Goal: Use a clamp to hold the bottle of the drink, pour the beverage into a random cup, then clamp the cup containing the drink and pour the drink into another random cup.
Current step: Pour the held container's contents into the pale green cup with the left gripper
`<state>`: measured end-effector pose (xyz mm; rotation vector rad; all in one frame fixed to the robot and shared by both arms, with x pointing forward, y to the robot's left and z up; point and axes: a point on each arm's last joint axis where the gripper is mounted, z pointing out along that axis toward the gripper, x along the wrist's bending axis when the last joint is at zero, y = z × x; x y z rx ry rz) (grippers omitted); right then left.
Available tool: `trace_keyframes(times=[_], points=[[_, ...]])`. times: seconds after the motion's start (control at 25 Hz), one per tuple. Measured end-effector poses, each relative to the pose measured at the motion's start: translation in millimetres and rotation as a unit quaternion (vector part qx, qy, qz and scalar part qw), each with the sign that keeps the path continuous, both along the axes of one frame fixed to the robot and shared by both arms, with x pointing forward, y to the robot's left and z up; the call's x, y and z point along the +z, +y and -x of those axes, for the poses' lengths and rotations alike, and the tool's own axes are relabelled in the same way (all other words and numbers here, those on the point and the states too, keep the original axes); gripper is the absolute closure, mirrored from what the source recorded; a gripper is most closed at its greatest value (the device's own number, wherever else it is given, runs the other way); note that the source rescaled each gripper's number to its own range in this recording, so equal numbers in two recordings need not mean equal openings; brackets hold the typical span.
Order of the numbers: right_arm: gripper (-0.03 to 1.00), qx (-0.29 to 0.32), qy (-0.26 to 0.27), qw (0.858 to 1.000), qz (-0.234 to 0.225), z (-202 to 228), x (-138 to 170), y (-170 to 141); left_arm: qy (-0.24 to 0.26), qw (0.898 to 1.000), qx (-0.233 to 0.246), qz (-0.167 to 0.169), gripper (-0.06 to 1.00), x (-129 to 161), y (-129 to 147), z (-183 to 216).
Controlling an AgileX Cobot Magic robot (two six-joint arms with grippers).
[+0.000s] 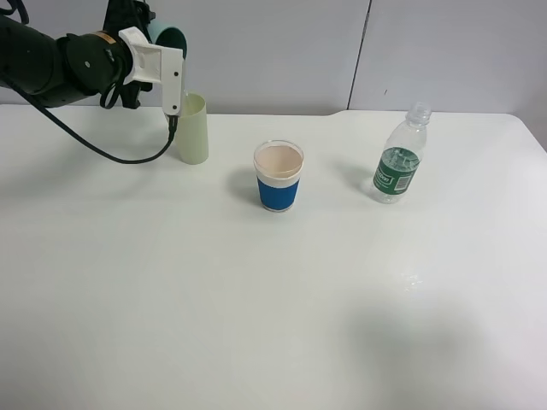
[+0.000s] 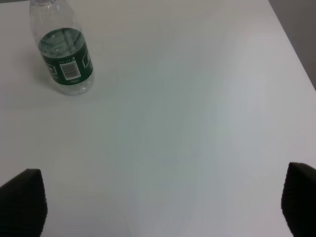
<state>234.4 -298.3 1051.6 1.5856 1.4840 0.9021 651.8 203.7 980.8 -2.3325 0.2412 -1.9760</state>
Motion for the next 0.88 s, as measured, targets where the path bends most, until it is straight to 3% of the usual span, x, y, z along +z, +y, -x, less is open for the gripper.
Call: trace_keyframes(times=[0.88], points=[[0.09, 0.000, 0.000, 1.000, 0.000, 0.0, 0.0, 0.0, -0.052, 0.988, -0.043, -0.137, 0.93, 7.8, -4.7, -0.8]])
